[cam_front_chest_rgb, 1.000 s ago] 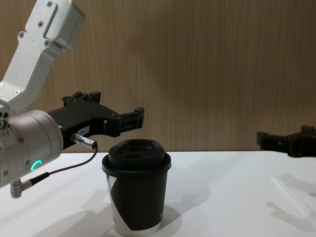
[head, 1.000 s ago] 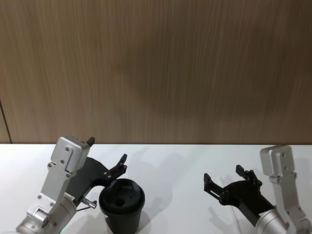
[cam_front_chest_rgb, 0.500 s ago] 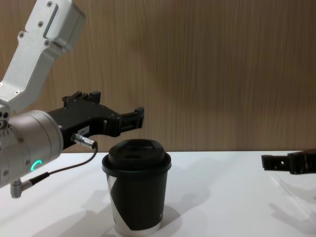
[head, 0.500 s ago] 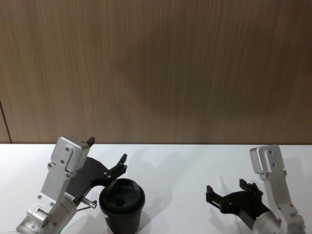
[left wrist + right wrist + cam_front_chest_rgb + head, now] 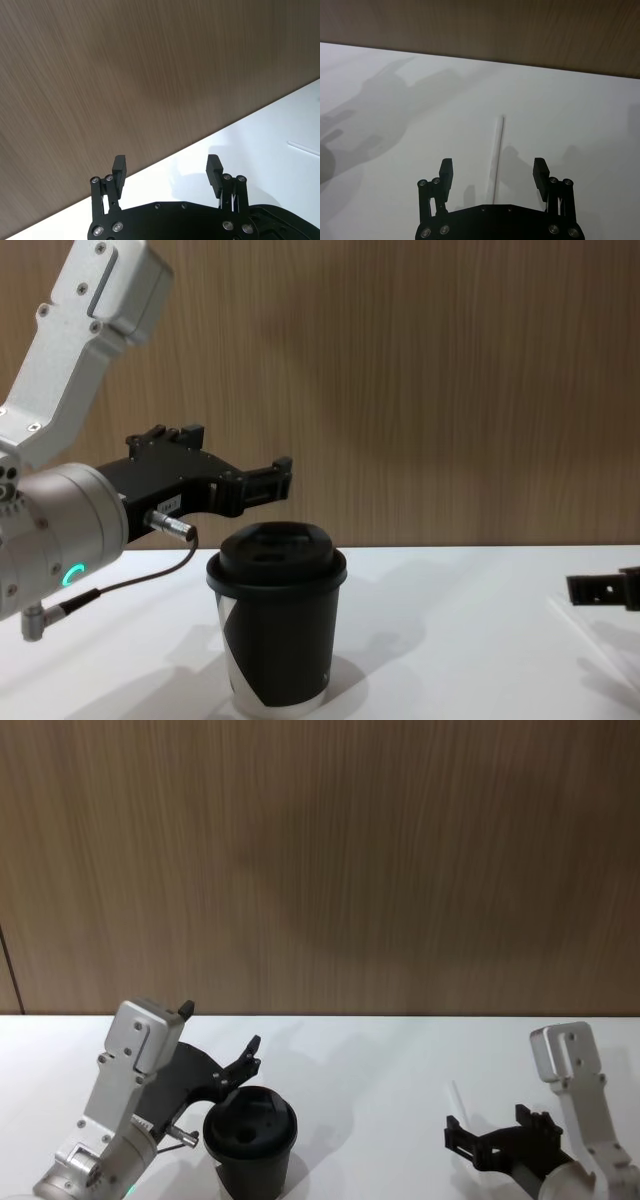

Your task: Pick up the straw with one hand, pass it to the other hand, and insert it into the cup.

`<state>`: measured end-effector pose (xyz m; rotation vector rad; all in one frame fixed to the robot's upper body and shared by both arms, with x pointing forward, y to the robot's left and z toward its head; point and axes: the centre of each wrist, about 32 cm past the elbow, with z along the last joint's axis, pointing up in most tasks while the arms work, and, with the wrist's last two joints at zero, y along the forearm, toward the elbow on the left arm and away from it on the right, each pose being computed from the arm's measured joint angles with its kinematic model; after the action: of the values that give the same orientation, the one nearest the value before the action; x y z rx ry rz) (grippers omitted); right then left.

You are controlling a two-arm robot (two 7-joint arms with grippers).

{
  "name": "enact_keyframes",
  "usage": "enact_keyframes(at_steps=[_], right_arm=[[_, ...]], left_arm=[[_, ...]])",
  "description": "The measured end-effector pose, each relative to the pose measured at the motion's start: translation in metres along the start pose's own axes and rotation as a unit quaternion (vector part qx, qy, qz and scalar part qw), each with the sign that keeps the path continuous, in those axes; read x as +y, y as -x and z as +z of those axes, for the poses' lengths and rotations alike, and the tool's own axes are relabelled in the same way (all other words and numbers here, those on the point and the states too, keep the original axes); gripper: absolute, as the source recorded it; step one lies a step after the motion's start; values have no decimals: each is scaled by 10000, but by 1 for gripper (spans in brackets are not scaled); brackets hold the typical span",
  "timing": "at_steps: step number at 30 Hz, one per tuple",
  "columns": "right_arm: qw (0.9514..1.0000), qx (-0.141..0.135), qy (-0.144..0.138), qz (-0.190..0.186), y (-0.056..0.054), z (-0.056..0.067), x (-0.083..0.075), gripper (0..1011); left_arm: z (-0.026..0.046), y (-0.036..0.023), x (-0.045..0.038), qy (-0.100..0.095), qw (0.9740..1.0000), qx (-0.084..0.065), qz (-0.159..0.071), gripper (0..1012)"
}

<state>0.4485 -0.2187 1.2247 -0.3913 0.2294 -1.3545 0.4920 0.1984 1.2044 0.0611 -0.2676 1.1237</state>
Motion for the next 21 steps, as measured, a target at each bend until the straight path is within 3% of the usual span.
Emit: enact_keyframes(at_steps=[21], right_arm=[[9982,79,350,475,-302,-53,-122,1001]], left_arm=[[0,0,0,0,10000,0,0,1003]])
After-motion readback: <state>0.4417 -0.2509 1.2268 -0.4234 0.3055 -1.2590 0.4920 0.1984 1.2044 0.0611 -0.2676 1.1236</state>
